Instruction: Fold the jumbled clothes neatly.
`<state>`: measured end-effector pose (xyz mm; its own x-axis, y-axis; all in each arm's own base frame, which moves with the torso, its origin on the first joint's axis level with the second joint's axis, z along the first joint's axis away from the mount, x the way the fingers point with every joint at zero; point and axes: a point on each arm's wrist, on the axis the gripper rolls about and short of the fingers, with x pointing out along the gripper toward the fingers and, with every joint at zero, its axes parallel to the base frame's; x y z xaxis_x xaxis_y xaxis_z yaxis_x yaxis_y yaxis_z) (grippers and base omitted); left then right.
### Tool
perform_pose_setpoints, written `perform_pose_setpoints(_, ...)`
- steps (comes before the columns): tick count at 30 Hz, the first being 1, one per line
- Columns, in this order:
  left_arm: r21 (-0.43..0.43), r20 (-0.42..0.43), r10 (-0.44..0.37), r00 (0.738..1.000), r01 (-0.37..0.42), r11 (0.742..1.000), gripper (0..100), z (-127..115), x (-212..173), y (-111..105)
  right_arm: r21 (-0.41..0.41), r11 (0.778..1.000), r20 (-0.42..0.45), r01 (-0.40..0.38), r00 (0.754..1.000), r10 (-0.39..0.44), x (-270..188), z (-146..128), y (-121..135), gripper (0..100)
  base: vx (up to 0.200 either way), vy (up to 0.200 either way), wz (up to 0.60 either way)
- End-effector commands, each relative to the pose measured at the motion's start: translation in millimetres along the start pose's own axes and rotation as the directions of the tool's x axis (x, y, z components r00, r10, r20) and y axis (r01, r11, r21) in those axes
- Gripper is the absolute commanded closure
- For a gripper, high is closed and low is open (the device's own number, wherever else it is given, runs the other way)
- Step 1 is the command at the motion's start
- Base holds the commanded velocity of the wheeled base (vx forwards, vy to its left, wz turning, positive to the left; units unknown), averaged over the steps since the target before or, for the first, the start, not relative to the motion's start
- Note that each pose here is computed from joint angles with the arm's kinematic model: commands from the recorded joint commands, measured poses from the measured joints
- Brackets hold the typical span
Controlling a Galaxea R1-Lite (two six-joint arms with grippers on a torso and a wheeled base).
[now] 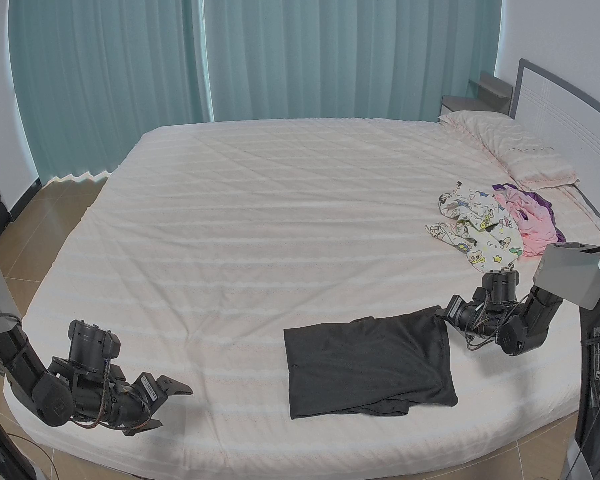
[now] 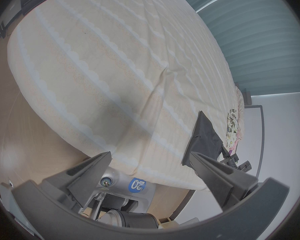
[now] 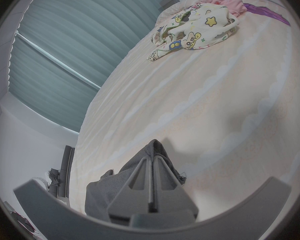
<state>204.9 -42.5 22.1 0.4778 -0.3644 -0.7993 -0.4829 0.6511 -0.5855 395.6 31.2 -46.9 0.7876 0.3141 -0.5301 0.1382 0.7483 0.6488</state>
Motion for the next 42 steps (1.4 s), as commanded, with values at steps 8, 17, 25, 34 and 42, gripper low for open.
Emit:
perform_pose_setpoints(8, 0.0, -0.001, 0.001, 1.0, -0.001, 1.0, 0, 0.0, 0.2, 0.2, 0.043, 0.998, 0.071, 0.045, 0.996, -0.048, -4.9, 8.3, -5.2, 100, 0.0, 0.0, 0.0)
perform_pose_setpoints(17, 0.0, -0.001, 0.001, 1.0, -0.001, 1.0, 0, 0.0, 0.2, 0.2, 0.05, 0.997, 0.075, 0.056, 0.995, -0.06, -7.2, 8.8, -10.5, 100, 0.0, 0.0, 0.0)
perform_pose_setpoints(25, 0.0, -0.001, 0.001, 1.0, -0.001, 1.0, 0, 0.0, 0.2, 0.2, 0.015, 0.998, 0.076, 0.055, 0.996, -0.056, -18.4, 5.7, -7.8, 0, 0.0, 0.0, 0.0)
perform_pose_setpoints(34, -0.001, -0.002, 0.004, 1.0, -0.004, 1.0, 0, -0.3, 0.4, 0.7, -0.165, 0.981, -0.047, -0.102, 0.994, 0.096, -86.6, -23.0, -4.9, 0, 0.0, 0.0, 0.0)
perform_pose_setpoints(42, -0.001, -0.001, 0.002, 1.0, -0.002, 1.0, 0, -0.3, 0.2, 0.5, -0.309, 0.93, -0.238, -0.198, 0.963, 0.126, -104.3, -54.8, -19.2, 0, 0.0, 0.0, 0.0)
